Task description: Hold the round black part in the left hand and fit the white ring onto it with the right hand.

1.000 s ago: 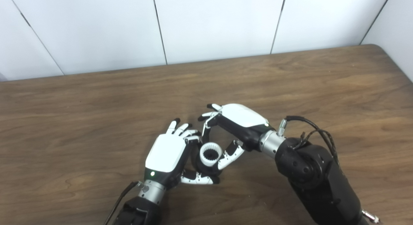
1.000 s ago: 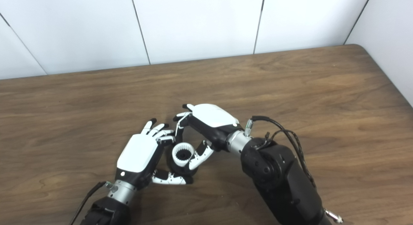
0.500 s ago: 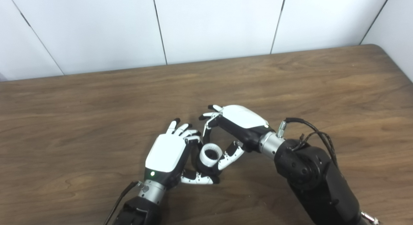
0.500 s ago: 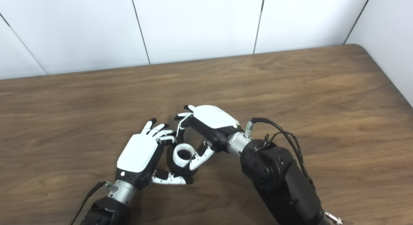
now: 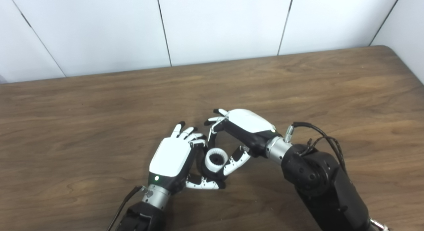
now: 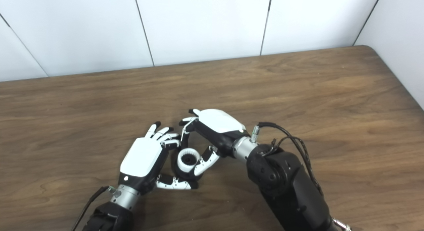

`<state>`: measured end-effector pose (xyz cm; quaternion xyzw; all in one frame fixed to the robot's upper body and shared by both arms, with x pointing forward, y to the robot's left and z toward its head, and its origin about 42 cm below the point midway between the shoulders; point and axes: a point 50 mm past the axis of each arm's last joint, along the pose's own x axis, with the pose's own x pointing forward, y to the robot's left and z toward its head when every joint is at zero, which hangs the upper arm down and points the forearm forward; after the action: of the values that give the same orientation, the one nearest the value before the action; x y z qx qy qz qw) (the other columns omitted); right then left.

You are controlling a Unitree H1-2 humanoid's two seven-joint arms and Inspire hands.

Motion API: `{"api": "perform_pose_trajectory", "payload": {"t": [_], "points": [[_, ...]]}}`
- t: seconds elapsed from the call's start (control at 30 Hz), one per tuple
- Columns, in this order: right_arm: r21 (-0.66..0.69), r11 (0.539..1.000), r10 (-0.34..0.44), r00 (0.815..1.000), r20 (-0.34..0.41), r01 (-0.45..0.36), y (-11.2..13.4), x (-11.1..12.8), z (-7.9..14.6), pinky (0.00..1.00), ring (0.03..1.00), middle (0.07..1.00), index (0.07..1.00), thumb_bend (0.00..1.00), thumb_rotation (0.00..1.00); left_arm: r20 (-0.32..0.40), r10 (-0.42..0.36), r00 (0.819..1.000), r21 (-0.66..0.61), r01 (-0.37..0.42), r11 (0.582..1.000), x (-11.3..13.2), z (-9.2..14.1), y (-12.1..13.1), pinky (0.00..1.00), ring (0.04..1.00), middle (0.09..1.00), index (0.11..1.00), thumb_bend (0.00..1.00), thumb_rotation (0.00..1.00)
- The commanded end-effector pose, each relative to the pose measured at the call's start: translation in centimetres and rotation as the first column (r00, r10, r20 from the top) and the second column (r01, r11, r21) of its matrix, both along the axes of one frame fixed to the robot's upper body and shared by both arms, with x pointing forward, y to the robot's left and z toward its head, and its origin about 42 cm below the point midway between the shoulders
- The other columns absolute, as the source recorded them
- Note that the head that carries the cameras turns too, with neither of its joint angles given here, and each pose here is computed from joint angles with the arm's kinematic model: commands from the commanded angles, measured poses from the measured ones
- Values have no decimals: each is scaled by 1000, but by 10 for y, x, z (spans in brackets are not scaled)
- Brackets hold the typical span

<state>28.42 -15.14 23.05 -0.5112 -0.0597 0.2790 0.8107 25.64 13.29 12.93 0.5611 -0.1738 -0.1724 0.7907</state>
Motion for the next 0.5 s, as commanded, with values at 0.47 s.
{"api": "perform_pose_trajectory", "payload": {"t": [0.47], "points": [[-11, 1000, 13, 999, 31, -13, 2, 1, 5, 1000, 1000, 881, 490, 525, 142, 15, -18, 1000, 11, 18, 1000, 3, 3, -2, 1000, 891, 779, 483, 525, 55]]}}
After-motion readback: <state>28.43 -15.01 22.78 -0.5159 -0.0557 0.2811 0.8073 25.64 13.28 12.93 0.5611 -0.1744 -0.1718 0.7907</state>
